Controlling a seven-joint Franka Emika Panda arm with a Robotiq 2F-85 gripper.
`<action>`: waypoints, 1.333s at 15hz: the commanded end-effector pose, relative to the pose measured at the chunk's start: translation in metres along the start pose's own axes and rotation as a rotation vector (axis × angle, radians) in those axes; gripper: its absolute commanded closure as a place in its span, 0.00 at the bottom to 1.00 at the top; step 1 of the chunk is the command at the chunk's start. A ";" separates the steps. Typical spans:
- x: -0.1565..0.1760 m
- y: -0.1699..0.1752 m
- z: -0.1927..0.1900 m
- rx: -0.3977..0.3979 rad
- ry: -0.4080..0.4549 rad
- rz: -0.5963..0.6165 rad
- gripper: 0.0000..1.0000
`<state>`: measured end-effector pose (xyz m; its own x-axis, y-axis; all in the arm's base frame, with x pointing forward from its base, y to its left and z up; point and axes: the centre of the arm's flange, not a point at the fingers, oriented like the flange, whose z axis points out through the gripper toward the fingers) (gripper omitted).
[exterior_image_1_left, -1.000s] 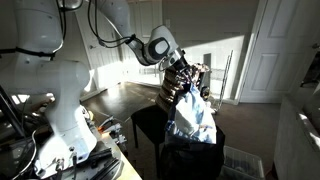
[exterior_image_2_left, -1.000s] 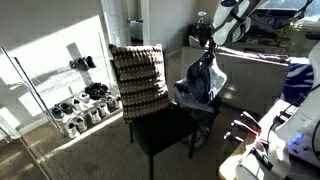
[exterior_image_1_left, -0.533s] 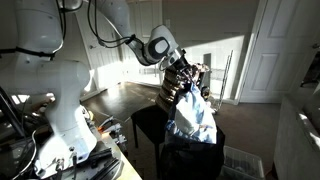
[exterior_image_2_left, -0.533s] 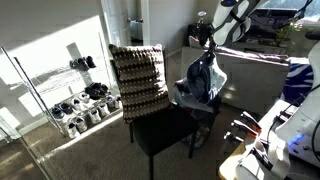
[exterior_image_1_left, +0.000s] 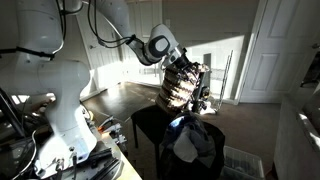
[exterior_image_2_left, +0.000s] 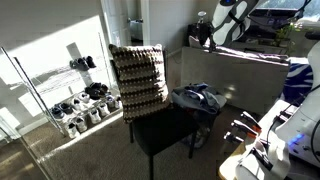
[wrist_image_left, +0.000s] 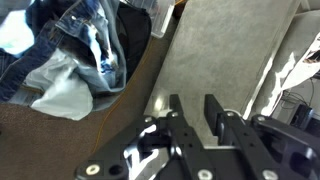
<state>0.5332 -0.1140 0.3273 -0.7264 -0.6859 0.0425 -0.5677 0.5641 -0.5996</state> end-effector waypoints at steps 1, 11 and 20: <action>0.001 0.004 -0.005 -0.019 0.029 -0.017 0.39; 0.044 0.152 0.175 -0.556 0.185 -0.214 0.00; 0.059 0.188 0.243 -0.675 0.206 -0.207 0.17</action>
<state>0.4688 -0.1522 0.0347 -0.6086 -0.7380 0.2914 -0.7652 0.6431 0.0304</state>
